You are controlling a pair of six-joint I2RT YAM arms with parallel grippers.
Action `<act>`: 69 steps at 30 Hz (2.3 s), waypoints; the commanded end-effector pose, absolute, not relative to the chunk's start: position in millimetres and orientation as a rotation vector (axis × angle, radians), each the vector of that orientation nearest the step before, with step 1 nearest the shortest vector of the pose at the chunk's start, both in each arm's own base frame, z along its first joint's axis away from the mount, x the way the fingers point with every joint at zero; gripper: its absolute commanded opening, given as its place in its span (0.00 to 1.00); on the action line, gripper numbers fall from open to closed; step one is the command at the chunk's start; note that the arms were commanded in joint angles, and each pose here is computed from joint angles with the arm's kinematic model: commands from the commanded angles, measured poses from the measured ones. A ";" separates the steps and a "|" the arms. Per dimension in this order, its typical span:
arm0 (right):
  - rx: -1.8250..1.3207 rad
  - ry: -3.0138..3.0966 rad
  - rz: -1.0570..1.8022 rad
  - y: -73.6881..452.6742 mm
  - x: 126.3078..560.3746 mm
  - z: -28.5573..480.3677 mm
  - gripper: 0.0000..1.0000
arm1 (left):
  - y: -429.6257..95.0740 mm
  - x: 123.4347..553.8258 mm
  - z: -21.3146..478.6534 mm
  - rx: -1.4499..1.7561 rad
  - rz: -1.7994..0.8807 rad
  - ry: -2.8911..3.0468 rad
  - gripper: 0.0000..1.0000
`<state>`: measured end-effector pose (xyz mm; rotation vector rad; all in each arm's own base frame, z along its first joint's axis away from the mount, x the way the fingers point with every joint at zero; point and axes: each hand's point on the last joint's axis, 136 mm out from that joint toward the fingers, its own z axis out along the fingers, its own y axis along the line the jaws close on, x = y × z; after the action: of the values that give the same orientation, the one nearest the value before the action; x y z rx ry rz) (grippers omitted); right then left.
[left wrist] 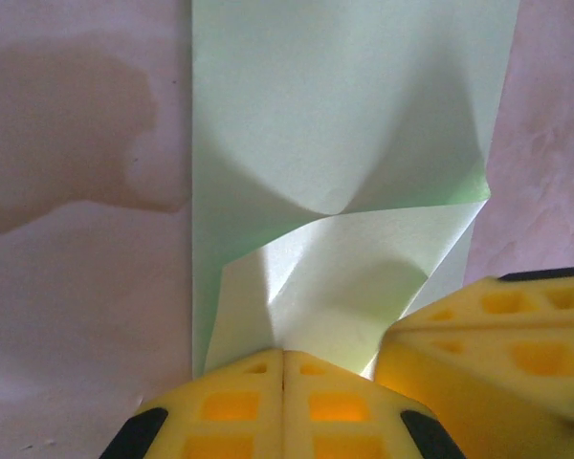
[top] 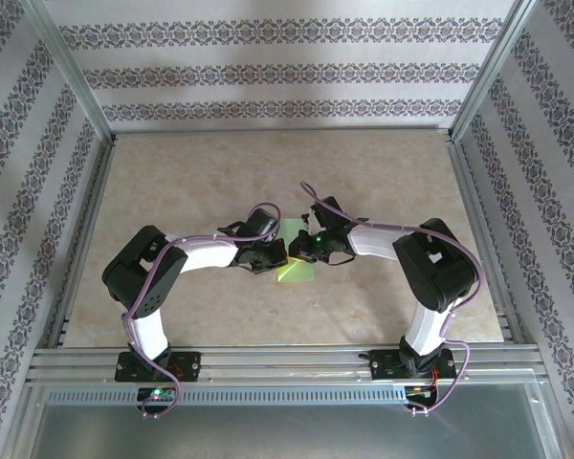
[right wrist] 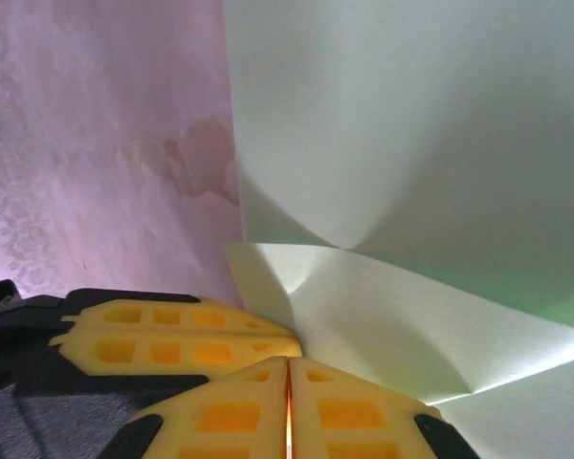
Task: Fold a paper plane with a square sheet of paper (pick it up from the middle)
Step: Fold the triangle a second time at the center of the table.
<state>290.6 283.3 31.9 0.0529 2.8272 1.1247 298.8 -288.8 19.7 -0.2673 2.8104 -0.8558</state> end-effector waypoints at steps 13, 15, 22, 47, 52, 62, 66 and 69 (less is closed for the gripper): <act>0.236 2.896 0.987 248.3 289.9 -9.3 0.08 | -262.1 282.8 -10.9 -0.314 -0.679 2.922 0.00; 0.253 2.871 0.977 243.7 297.8 -5.0 0.08 | -256.8 278.8 -15.1 -0.326 -0.655 2.943 0.00; 0.368 2.822 0.887 218.4 325.4 2.2 0.08 | -249.0 275.1 -19.9 -0.307 -0.616 2.973 0.00; 0.251 2.821 1.011 252.3 314.2 26.2 0.08 | -264.4 286.1 -5.9 -0.242 -0.692 2.950 0.00; 0.304 2.898 0.917 242.2 306.7 0.3 0.08 | -273.8 293.5 10.1 -0.196 -0.751 2.911 0.00; 0.374 2.950 0.831 229.5 295.3 -17.7 0.08 | -313.2 307.2 61.7 -0.119 -1.065 2.747 0.08; 0.382 2.963 0.813 227.7 294.2 -19.5 0.08 | -317.5 304.0 48.5 -0.113 -1.045 2.793 0.08; 0.392 2.973 0.789 225.1 292.8 -20.8 0.08 | -320.2 300.2 40.9 -0.092 -1.013 2.836 0.08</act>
<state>309.4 248.6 13.2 0.2960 2.8606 0.9844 301.7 -310.8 42.1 -0.1153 2.8114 -1.0000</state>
